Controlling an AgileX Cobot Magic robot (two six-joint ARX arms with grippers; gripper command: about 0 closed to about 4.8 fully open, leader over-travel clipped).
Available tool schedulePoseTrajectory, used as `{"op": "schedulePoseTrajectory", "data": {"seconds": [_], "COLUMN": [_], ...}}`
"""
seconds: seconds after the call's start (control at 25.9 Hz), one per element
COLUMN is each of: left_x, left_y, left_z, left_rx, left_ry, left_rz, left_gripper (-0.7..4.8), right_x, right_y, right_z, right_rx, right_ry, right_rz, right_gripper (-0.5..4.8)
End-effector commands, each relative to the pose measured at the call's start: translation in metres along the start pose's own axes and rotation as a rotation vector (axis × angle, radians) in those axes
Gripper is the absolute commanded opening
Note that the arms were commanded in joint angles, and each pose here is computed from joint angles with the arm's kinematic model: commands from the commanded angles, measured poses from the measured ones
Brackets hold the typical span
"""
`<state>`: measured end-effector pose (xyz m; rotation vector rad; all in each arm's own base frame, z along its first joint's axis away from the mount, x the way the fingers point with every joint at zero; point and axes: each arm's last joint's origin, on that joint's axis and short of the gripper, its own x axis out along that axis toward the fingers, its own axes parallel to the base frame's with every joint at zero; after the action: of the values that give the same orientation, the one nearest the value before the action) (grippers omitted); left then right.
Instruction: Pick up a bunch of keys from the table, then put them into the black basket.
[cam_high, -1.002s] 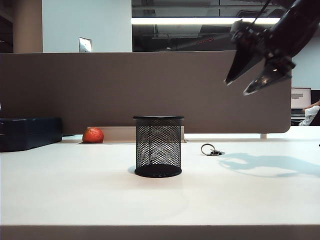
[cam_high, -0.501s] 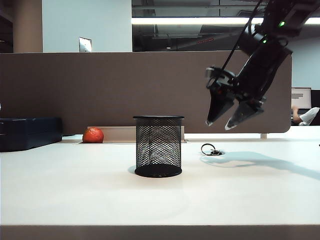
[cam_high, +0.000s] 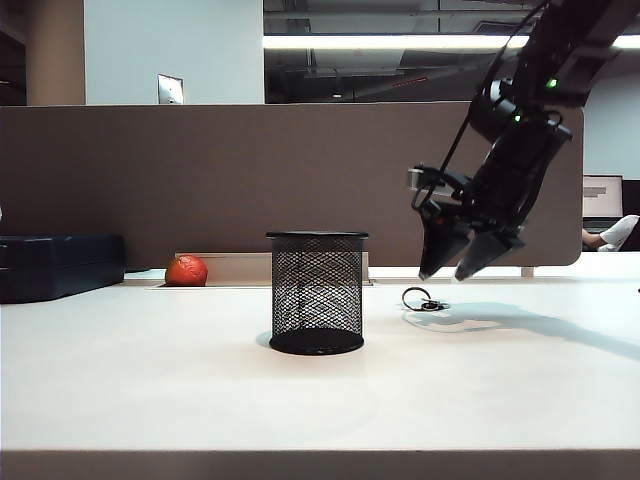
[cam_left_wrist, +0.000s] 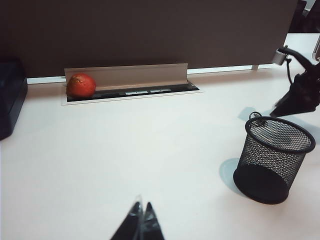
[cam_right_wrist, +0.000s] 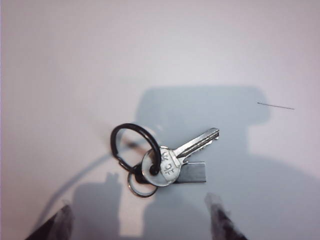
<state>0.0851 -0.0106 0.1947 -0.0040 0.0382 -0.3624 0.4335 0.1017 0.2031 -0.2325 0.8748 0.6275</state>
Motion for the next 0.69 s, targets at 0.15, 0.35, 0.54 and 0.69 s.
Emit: {"op": "schedulePoseTrajectory", "data": {"seconds": [0.15, 0.35, 0.54, 0.69], "left_x": [0.0, 0.0, 0.0, 0.0], "left_y": [0.0, 0.0, 0.0, 0.0], "left_z": [0.002, 0.002, 0.002, 0.002], "left_rx": [0.001, 0.001, 0.001, 0.001], "left_ry": [-0.01, -0.01, -0.01, -0.01], "left_rz": [-0.002, -0.002, -0.003, -0.002], "left_gripper": [-0.06, -0.06, -0.06, -0.06], "right_x": [0.006, 0.017, 0.026, 0.031], "right_y": [0.009, 0.01, 0.006, 0.005], "right_z": [0.011, 0.013, 0.012, 0.012], "right_rx": [-0.06, -0.085, -0.077, -0.084], "right_ry": [-0.054, -0.039, -0.001, -0.015], "right_rz": [-0.034, -0.069, -0.085, -0.097], "right_gripper": [3.55, 3.55, 3.55, 3.55]}}
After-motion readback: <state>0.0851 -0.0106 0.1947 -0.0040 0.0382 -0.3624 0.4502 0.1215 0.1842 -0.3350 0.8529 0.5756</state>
